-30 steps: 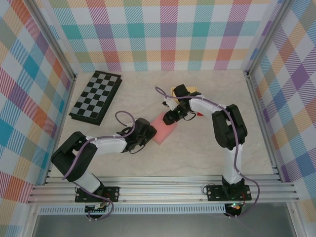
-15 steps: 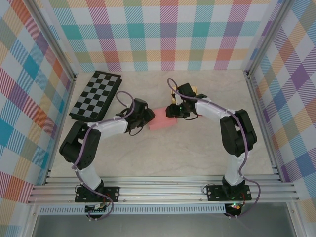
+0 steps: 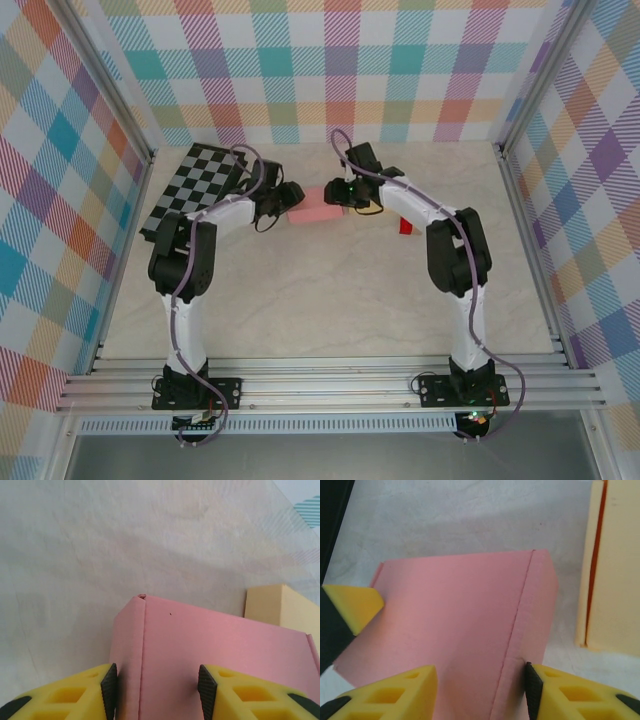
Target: Fold the paper box
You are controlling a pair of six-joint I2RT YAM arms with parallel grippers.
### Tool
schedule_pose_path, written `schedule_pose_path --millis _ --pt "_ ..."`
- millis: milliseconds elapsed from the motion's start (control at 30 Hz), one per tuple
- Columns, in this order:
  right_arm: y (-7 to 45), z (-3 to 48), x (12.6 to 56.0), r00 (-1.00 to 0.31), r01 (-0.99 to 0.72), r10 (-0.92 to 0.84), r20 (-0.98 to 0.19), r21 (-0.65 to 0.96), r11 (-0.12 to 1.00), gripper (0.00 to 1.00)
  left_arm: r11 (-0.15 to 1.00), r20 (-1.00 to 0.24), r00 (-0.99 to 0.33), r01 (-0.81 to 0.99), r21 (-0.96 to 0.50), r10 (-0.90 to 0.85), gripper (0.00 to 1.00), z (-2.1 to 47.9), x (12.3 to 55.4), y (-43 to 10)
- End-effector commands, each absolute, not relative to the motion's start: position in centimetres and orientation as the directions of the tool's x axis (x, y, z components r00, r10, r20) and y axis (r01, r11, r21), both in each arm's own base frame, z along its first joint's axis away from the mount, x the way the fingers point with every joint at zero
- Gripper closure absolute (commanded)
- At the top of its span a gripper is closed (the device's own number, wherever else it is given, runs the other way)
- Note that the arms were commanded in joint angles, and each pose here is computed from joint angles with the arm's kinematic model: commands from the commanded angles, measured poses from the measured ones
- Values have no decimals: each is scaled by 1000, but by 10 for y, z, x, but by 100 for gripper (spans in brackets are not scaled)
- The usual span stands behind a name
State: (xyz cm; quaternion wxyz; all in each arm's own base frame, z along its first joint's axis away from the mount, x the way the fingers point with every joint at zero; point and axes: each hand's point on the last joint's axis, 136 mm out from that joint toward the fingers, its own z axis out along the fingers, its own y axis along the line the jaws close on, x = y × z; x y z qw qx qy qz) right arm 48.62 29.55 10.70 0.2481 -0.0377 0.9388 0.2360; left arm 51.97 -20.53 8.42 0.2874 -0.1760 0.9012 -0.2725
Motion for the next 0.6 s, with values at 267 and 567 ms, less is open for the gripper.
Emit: schedule_pose_path --millis 267,567 --pt "335 92 523 -856 -269 -21 -517 409 872 49 794 -407 -825 -79 -602 -391 52 67 545 -203" --pt "329 78 518 -871 -233 -8 -491 397 888 45 858 -420 -820 -155 -491 -389 36 50 549 -168"
